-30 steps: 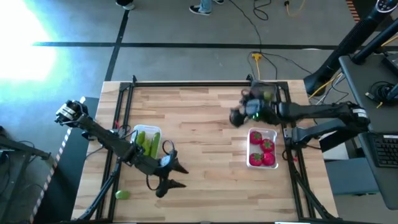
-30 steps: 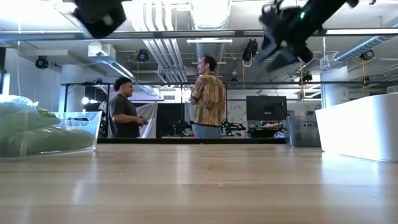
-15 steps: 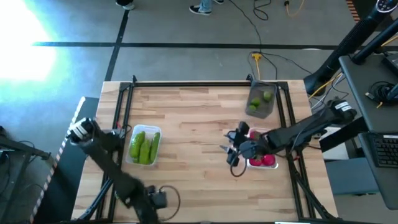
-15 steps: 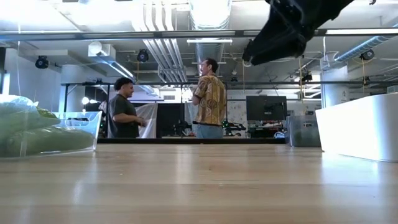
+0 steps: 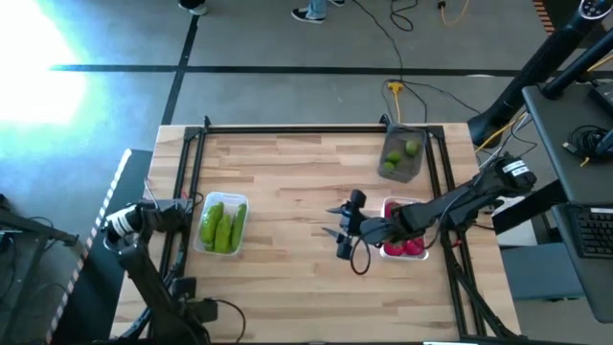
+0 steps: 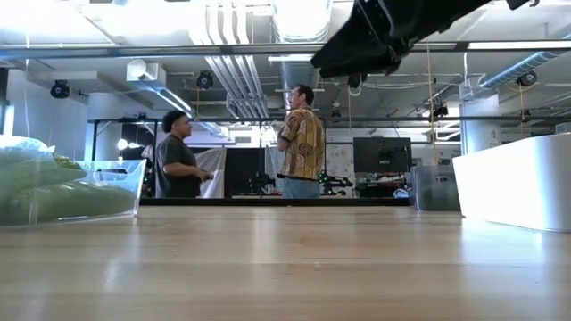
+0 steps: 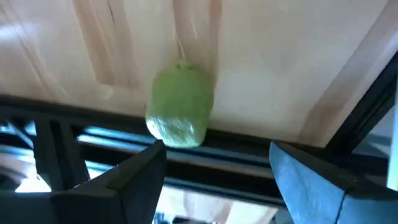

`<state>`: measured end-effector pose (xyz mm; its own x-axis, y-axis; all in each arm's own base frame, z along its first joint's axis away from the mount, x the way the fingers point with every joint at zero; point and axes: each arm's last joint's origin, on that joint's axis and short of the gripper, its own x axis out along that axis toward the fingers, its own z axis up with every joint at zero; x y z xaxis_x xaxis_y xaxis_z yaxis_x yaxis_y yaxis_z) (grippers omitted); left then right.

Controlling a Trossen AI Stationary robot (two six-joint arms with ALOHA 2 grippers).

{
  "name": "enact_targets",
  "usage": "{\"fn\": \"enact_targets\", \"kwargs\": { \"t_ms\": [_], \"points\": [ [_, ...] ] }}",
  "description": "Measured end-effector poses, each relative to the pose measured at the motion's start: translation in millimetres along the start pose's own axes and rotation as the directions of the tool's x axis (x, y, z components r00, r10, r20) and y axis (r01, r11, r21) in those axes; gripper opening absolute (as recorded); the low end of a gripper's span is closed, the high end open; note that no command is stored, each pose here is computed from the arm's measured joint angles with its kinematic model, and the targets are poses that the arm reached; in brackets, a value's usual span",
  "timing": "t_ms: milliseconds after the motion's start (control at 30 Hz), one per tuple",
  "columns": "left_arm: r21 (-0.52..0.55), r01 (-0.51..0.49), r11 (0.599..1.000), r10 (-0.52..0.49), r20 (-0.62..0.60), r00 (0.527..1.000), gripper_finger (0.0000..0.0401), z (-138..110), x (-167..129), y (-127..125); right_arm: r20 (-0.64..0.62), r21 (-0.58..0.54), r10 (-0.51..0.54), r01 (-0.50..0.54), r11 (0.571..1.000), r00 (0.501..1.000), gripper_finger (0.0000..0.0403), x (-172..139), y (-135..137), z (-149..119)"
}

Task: Sort produce into baskets
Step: Put the lime into the black bin

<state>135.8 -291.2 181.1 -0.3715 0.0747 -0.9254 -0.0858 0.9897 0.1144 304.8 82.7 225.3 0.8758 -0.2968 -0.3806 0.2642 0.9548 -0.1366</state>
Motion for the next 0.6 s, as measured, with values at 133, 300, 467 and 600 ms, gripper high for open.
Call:
{"fn": "enact_targets", "kwargs": {
  "t_ms": [133,300,467,600],
  "points": [
    [0.006,0.026,1.0,-0.026,0.065,0.998,0.0268,-1,3,9,0.035,-0.006,-0.005,0.005,1.0,0.999,0.0237,0,-3,5],
    [0.021,0.068,0.997,-0.07,0.081,0.994,0.0268,-3,15,23,0.036,-0.004,0.002,-0.002,1.0,0.999,0.0237,0,-3,5],
    [0.02,0.053,0.998,-0.054,0.081,0.995,0.0268,-3,31,38,0.015,0.026,0.013,-0.013,1.0,1.0,0.0237,0,-3,3],
    [0.049,0.092,0.995,-0.096,0.096,0.991,0.0266,0,42,39,-0.041,0.025,0.007,-0.006,1.0,0.999,0.0237,0,-3,-3]
  ]
}}
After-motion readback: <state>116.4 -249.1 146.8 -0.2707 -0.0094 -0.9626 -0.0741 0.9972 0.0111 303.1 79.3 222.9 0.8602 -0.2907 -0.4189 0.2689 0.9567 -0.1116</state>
